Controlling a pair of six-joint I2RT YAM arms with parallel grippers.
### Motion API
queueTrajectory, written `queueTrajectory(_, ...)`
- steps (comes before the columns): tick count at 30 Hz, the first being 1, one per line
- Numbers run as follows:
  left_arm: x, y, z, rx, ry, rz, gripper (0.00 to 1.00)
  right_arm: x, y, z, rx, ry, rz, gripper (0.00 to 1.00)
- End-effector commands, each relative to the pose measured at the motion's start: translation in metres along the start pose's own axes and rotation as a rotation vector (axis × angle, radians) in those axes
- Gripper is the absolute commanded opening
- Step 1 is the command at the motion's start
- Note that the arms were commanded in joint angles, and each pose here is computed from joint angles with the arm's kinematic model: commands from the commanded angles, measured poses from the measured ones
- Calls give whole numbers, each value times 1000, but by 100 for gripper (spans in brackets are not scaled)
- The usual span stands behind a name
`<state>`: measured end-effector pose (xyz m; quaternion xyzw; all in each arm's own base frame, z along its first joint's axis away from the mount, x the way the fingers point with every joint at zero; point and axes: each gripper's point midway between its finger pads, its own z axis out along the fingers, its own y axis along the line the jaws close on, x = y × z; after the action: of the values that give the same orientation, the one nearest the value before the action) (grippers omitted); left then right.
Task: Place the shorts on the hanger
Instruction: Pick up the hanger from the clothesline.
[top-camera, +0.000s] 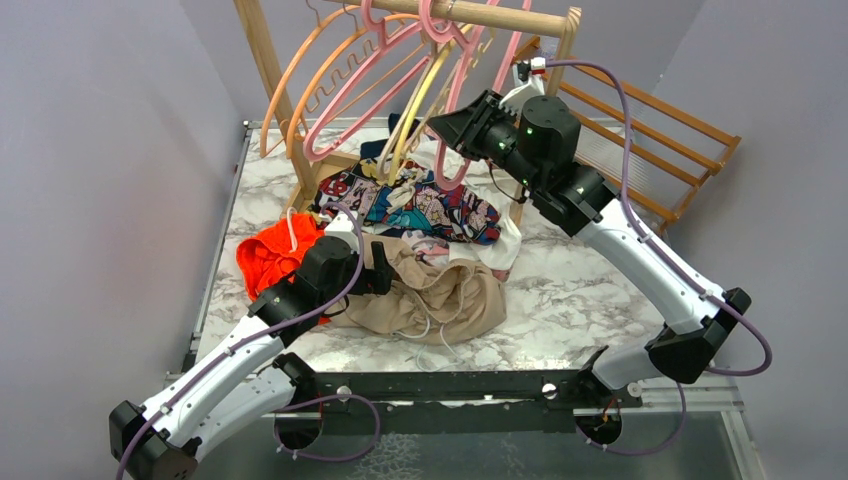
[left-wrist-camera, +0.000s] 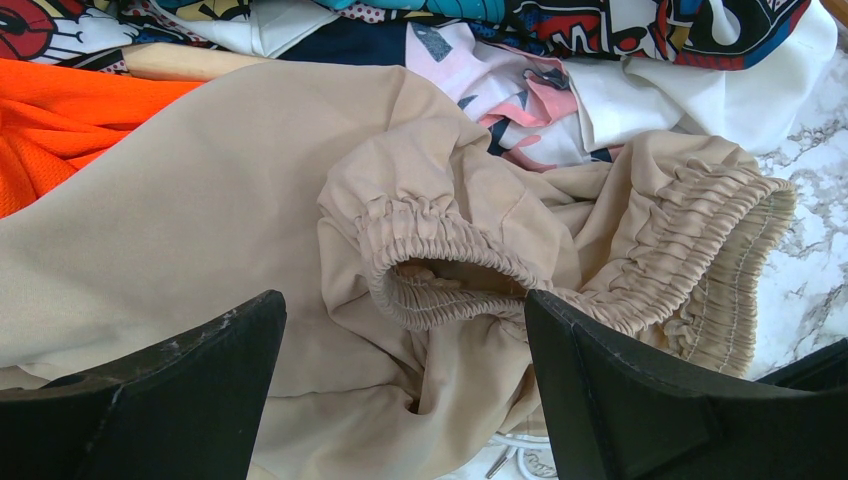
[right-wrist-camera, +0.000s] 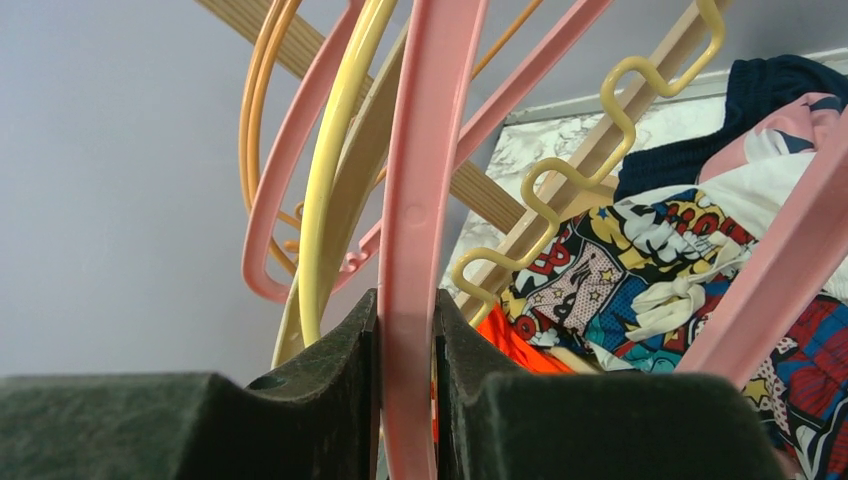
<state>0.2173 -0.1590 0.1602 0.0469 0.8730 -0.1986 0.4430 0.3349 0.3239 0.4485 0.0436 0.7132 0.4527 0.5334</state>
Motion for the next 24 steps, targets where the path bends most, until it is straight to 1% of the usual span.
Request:
queueTrajectory(1, -3, 0, 1, 4, -23, 2, 92, -23, 26, -7, -98, -60, -9, 18)
queueTrajectory(8, -3, 1, 1, 2, -21, 3, 92, -35, 35, -22, -133, -98, 0, 11)
queueTrajectory(13, -2, 1, 2, 1, -19, 4, 92, -39, 38, -34, -146, -106, -6, 8)
queueTrajectory(16, -2, 1, 2, -1, -20, 3, 92, -35, 36, -41, -151, -88, -21, 5)
queueTrajectory(19, -3, 2, 2, -4, -24, 4, 92, -24, 34, -47, -157, -42, -41, 1)
queueTrajectory(24, -4, 3, 1, -12, -31, 0, 92, -14, 32, -63, -167, 10, -74, 1)
